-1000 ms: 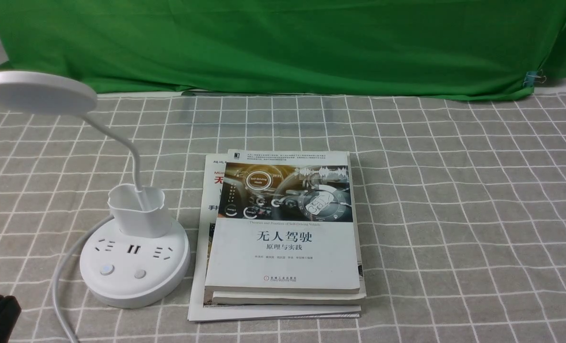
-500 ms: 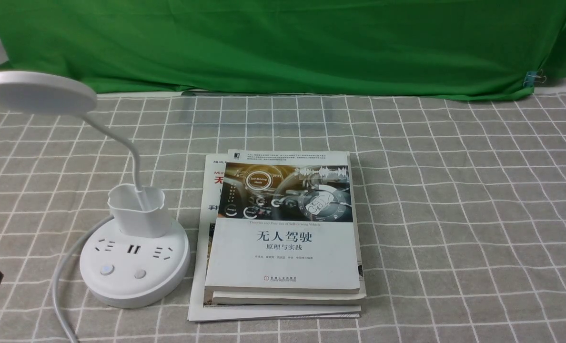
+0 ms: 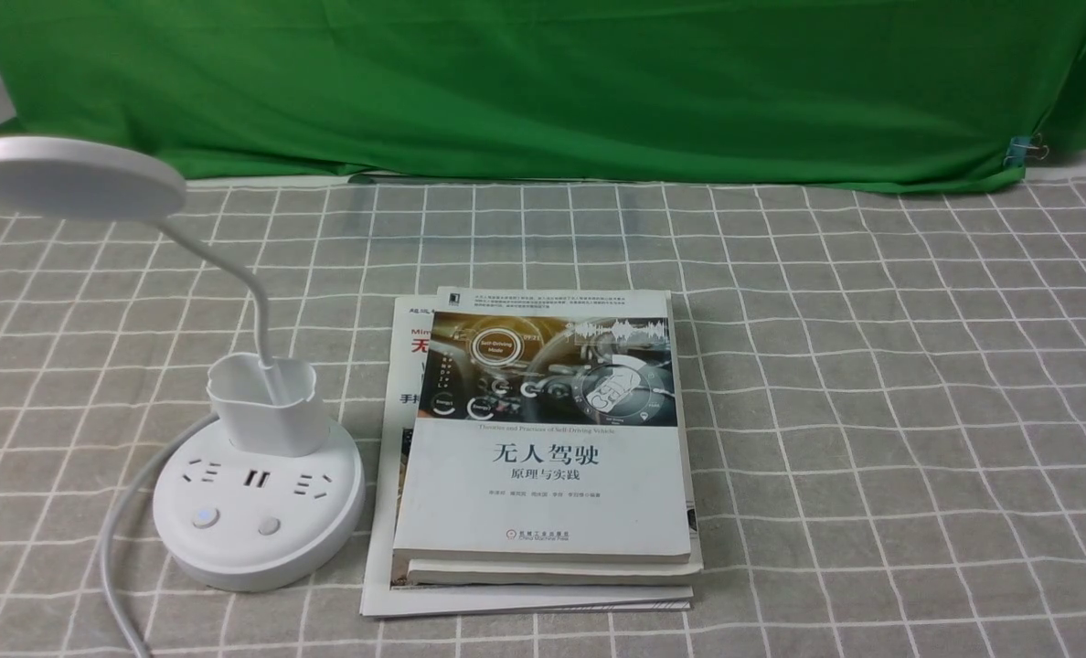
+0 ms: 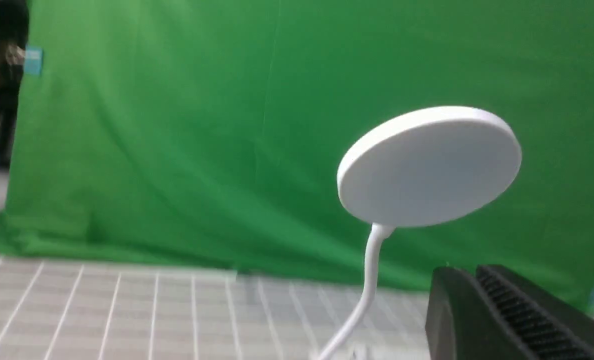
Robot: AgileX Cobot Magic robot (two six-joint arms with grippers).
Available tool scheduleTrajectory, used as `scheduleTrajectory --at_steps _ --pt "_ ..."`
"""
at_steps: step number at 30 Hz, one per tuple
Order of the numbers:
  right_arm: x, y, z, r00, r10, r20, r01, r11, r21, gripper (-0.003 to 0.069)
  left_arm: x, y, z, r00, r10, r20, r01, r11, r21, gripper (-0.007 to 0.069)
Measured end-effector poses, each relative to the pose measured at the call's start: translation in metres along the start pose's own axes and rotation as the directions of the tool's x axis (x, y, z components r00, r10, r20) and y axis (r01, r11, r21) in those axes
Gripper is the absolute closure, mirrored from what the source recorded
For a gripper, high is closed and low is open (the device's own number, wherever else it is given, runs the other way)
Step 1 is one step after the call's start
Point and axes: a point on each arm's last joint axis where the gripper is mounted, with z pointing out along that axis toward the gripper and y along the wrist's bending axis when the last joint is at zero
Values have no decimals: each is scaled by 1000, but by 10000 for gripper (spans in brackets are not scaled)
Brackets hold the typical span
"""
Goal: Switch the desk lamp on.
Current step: Use the left arm to press the button switch on the lamp holder
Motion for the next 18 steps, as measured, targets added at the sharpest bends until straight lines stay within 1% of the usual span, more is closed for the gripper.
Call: scheduleTrajectory --at_steps 2,4,7,10,14,15,16,18 --pt "0 0 0 1000 0 0 0 1000 0 414 -7 -2 11 984 2 -177 -5 1000 -16 606" --pt "0 0 0 1000 0 0 0 1000 0 414 -8 -3 23 941 10 -339 -22 999 -31 606" --pt "0 0 0 1000 0 0 0 1000 0 414 2 -1 42 872 34 -488 -61 997 -39 606" --pt "0 0 0 1000 0 0 0 1000 0 414 12 1 59 832 36 -553 -71 997 -43 606" --pt "0 0 0 1000 0 0 0 1000 0 414 26 2 82 786 -24 -618 -20 998 -64 606" --pt "0 0 0 1000 0 0 0 1000 0 414 33 2 90 756 -51 -653 1 997 -78 606" --pt "0 0 0 1000 0 0 0 1000 0 414 35 2 91 751 -59 -657 8 997 -81 606" --pt "0 0 0 1000 0 0 0 1000 0 414 54 4 106 671 -104 -734 34 993 -109 606"
